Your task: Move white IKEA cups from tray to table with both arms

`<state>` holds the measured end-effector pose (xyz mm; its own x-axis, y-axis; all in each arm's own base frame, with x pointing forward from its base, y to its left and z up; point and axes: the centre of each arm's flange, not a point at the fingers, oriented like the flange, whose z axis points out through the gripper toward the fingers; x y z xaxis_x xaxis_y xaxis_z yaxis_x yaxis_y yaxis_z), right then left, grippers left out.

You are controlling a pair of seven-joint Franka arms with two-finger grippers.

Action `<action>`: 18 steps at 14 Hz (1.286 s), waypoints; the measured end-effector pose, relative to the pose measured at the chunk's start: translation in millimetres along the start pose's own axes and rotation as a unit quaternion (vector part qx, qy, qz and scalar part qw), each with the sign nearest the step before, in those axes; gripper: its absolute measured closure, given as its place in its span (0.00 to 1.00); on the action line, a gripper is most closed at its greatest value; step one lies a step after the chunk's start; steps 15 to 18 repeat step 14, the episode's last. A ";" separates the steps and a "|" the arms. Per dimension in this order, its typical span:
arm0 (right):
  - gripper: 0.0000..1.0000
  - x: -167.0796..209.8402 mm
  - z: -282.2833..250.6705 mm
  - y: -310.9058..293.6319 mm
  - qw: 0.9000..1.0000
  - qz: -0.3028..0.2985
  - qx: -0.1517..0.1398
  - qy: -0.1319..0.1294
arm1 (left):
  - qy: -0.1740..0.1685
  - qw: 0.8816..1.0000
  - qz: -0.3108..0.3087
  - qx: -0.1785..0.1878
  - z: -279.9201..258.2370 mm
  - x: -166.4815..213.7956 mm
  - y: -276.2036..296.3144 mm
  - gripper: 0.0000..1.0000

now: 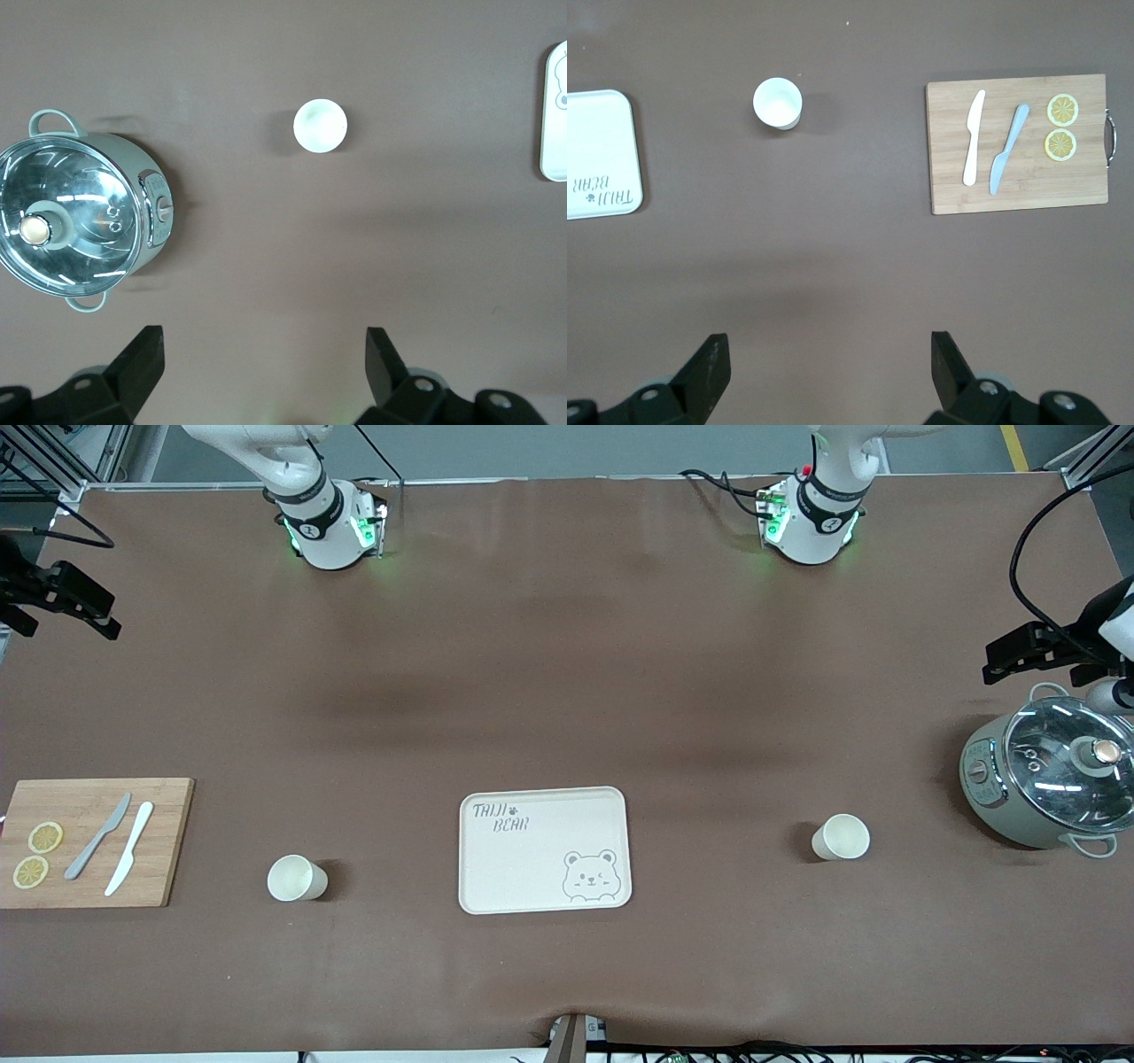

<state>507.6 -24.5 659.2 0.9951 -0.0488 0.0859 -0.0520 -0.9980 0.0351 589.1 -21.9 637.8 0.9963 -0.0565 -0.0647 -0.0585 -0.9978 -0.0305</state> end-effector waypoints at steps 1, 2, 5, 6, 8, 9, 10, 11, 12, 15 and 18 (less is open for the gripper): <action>0.00 0.5 -3.8 1.6 1.000 0.002 0.000 0.005 | 0.000 1.000 0.000 0.000 0.0 0.0 0.0 0.00; 0.00 0.8 -8.5 2.3 1.000 0.003 0.000 0.010 | 0.000 1.000 0.000 0.000 0.0 0.0 0.0 0.00; 0.00 3.8 -10.4 3.4 1.000 0.006 0.000 0.012 | 0.000 1.000 0.000 0.000 0.4 0.0 0.0 0.00; 0.00 6.1 -8.4 4.9 1.000 0.007 0.000 0.011 | -0.001 1.000 0.000 0.000 0.6 0.0 0.1 0.00; 0.00 10.2 -11.4 7.0 1.000 0.009 -0.001 0.017 | -0.001 1.000 0.000 0.000 0.6 0.0 0.1 0.00; 0.00 11.3 -15.3 7.8 1.000 0.010 -0.001 0.021 | -0.001 1.000 0.000 0.000 0.6 0.0 0.1 0.00; 0.00 11.9 -19.4 8.5 1.000 0.011 -0.001 0.026 | -0.001 1.000 0.000 0.000 0.6 0.0 0.1 0.00; 0.00 12.0 -23.1 9.2 0.999 0.012 -0.001 0.030 | -0.001 1.000 0.000 0.000 0.6 0.1 0.1 0.00; 0.00 12.1 -25.4 9.7 0.999 0.012 -0.001 0.032 | -0.001 1.000 0.000 0.000 0.7 0.1 0.1 0.00; 0.00 13.3 -24.1 9.9 0.999 0.012 -0.001 0.031 | -0.001 1.000 0.000 0.000 1.0 0.1 0.2 0.00; 0.00 13.3 -24.1 9.9 0.999 0.012 -0.001 0.031 | -0.001 1.000 0.000 0.000 1.0 0.1 0.2 0.00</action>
